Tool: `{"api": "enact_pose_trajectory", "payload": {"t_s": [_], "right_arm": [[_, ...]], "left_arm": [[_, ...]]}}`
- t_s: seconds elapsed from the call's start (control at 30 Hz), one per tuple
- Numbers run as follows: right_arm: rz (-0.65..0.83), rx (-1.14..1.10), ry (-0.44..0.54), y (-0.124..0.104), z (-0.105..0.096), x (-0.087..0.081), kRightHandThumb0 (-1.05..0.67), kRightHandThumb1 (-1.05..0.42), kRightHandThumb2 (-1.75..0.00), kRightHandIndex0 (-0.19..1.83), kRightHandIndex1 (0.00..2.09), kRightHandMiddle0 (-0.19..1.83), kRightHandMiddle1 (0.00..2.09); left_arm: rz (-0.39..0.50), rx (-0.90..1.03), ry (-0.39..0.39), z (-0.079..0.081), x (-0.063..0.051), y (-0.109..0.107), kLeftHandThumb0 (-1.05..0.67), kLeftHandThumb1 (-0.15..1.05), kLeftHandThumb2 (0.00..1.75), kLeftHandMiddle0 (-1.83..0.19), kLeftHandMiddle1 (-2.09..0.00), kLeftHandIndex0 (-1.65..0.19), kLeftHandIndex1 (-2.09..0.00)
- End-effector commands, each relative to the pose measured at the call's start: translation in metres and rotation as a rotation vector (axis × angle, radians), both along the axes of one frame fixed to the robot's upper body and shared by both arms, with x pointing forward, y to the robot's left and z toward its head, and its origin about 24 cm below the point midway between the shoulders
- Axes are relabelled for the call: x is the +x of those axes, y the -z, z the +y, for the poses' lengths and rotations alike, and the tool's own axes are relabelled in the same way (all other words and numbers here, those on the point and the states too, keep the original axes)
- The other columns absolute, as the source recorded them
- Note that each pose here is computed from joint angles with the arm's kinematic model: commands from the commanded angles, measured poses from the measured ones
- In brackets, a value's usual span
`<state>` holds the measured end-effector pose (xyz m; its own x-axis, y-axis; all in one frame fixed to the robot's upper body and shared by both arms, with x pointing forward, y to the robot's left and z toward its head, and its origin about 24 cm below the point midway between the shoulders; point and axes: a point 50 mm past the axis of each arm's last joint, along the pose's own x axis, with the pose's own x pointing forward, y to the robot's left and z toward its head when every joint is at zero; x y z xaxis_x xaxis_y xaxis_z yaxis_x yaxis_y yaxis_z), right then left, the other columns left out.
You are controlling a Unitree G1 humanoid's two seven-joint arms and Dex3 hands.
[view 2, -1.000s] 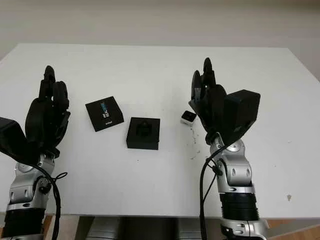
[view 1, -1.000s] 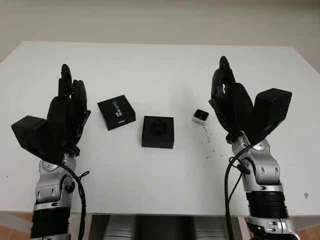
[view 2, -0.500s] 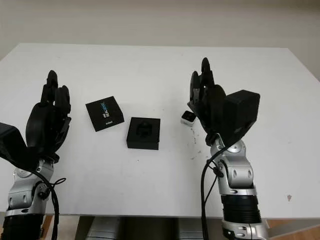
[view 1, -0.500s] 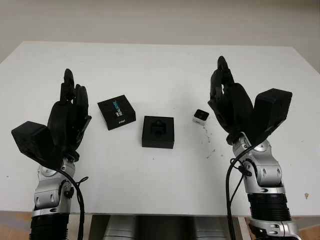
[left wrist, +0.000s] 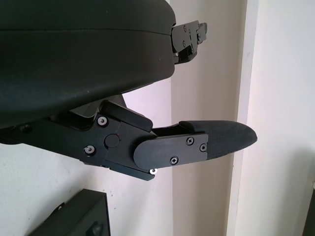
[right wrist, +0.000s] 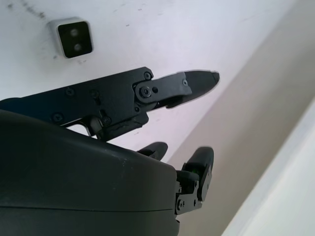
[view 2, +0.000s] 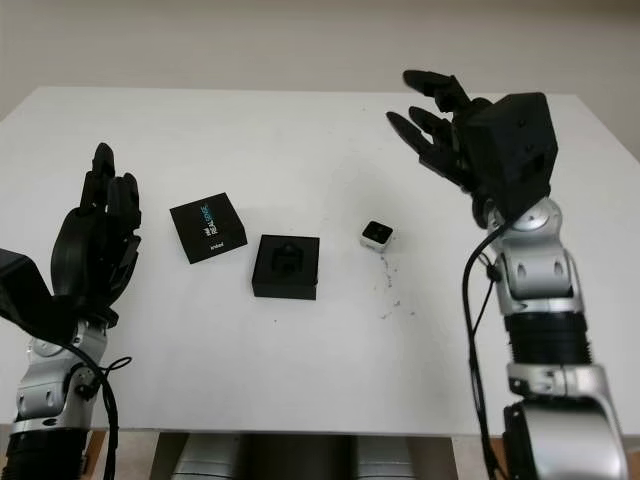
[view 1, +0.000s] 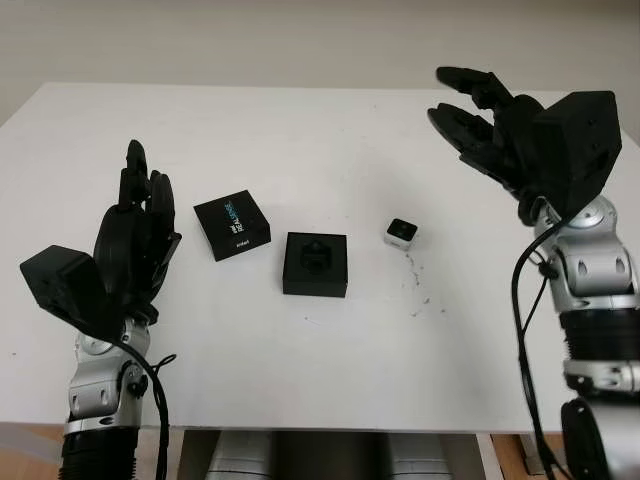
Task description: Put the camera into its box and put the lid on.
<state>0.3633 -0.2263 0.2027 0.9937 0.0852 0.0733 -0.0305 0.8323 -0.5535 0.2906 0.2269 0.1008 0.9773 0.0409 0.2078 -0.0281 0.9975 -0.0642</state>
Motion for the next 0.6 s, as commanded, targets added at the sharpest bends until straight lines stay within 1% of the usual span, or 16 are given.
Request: {"api": "enact_pose_trajectory", "payload": {"t_s": [0.0, 0.07, 0.13, 0.17, 0.2, 0.27, 0.33, 0.4, 0.43, 0.47, 0.53, 0.57], "right_arm": [[-0.020, -0.086, -0.026, -0.012, 0.000, 0.004, -0.55, -0.97, -0.05, 0.20, 0.73, 0.14, 0.88], [-0.027, -0.157, -0.069, -0.013, -0.001, 0.008, -0.53, -0.95, -0.05, 0.16, 0.77, 0.14, 0.87], [-0.043, -0.258, -0.119, -0.012, -0.001, 0.012, -0.54, -0.93, -0.05, 0.15, 0.90, 0.11, 0.97], [-0.049, -0.301, -0.142, -0.012, -0.001, 0.014, -0.53, -0.92, -0.05, 0.15, 0.93, 0.11, 0.99], [-0.054, -0.334, -0.161, -0.012, -0.001, 0.015, -0.53, -0.91, -0.05, 0.13, 0.99, 0.09, 1.05], [-0.057, -0.394, -0.197, -0.012, 0.000, 0.017, -0.47, -0.86, -0.05, 0.03, 1.15, 0.05, 1.19], [-0.062, -0.506, -0.235, -0.013, 0.000, 0.018, -0.42, -0.84, -0.05, -0.04, 1.22, 0.02, 1.26], [-0.049, -0.645, -0.268, -0.013, -0.002, 0.018, -0.36, -0.84, -0.05, -0.08, 1.14, 0.00, 1.17], [-0.044, -0.688, -0.277, -0.013, -0.002, 0.018, -0.34, -0.84, -0.05, -0.04, 1.03, 0.04, 1.03], [-0.043, -0.742, -0.294, -0.013, -0.003, 0.018, -0.32, -0.83, -0.05, -0.01, 0.96, 0.07, 0.95], [-0.046, -0.849, -0.324, -0.012, -0.001, 0.017, -0.27, -0.82, -0.05, 0.12, 0.68, 0.22, 0.63], [-0.048, -0.881, -0.333, -0.012, 0.000, 0.017, -0.25, -0.81, -0.05, 0.22, 0.52, 0.33, 0.43]], "left_arm": [[-0.005, -0.004, 0.001, 0.001, 0.000, -0.002, -0.81, 1.05, 0.52, 0.19, -0.03, 0.19, 0.00], [-0.004, -0.004, 0.000, 0.000, 0.001, -0.002, -0.81, 1.05, 0.51, 0.19, -0.03, 0.19, -0.01], [-0.003, -0.003, -0.002, 0.000, 0.001, -0.002, -0.81, 1.05, 0.51, 0.19, -0.04, 0.19, -0.01], [-0.003, -0.004, -0.002, 0.000, 0.001, -0.003, -0.81, 1.05, 0.50, 0.19, -0.04, 0.19, -0.02], [-0.003, -0.005, 0.000, 0.000, 0.000, -0.003, -0.81, 1.05, 0.50, 0.19, -0.04, 0.19, -0.02], [-0.003, -0.005, 0.000, 0.001, 0.000, -0.003, -0.80, 1.05, 0.49, 0.19, -0.04, 0.19, -0.01], [-0.003, -0.003, 0.003, 0.001, -0.001, -0.003, -0.80, 1.05, 0.49, 0.19, -0.03, 0.19, -0.01], [-0.003, -0.001, 0.005, 0.002, -0.001, -0.004, -0.80, 1.05, 0.49, 0.19, -0.03, 0.19, -0.01], [-0.003, 0.000, 0.006, 0.002, -0.001, -0.004, -0.80, 1.05, 0.49, 0.19, -0.03, 0.19, -0.01], [-0.002, 0.001, 0.006, 0.002, -0.001, -0.004, -0.80, 1.05, 0.49, 0.19, -0.03, 0.19, -0.01], [0.003, 0.000, 0.004, 0.002, -0.001, -0.004, -0.80, 1.05, 0.49, 0.19, -0.04, 0.19, -0.01], [0.005, -0.001, 0.004, 0.002, -0.001, -0.004, -0.80, 1.05, 0.49, 0.19, -0.04, 0.19, -0.02]]}}
